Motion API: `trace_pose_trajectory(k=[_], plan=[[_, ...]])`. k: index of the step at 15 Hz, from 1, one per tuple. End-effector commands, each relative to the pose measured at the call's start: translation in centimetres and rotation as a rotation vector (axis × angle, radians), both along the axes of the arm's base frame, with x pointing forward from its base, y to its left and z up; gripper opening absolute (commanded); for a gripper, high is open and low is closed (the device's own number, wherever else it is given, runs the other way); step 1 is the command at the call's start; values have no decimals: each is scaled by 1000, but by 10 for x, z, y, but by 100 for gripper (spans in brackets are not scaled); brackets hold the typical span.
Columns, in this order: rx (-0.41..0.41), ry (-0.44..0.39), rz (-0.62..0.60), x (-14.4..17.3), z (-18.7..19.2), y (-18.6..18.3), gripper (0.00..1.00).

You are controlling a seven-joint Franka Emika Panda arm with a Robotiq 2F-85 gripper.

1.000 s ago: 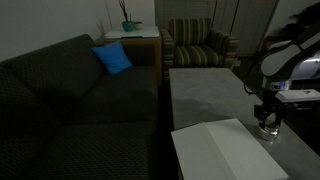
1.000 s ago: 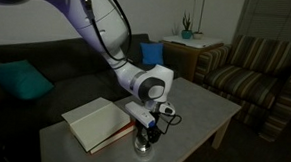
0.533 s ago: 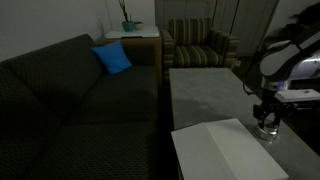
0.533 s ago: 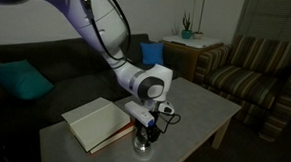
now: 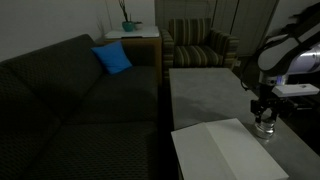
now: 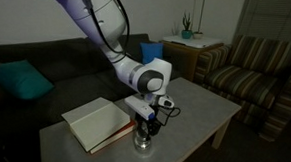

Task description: Remove the lid from the bottle, put the lid on the table, pick up the lid and put it back on the bottle

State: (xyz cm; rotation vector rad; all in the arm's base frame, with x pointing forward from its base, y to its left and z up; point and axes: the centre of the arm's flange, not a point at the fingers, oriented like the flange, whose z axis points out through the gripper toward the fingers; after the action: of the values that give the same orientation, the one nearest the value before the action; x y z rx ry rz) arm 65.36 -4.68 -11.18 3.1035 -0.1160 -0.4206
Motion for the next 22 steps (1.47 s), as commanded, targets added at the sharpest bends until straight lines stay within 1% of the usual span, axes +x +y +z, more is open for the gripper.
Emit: trace_pose_trajectory(k=[1,4,6,12,15,18,22], plan=[[-16,1,13,-14,22,6,44],[-14,34,17,-19,28,12,44],[-12,75,22,-24,30,17,44],[7,258,34,-52,33,28,44],[20,331,37,-62,23,27,44],[34,376,20,-69,9,22,44],[45,345,-16,-77,-27,7,44]])
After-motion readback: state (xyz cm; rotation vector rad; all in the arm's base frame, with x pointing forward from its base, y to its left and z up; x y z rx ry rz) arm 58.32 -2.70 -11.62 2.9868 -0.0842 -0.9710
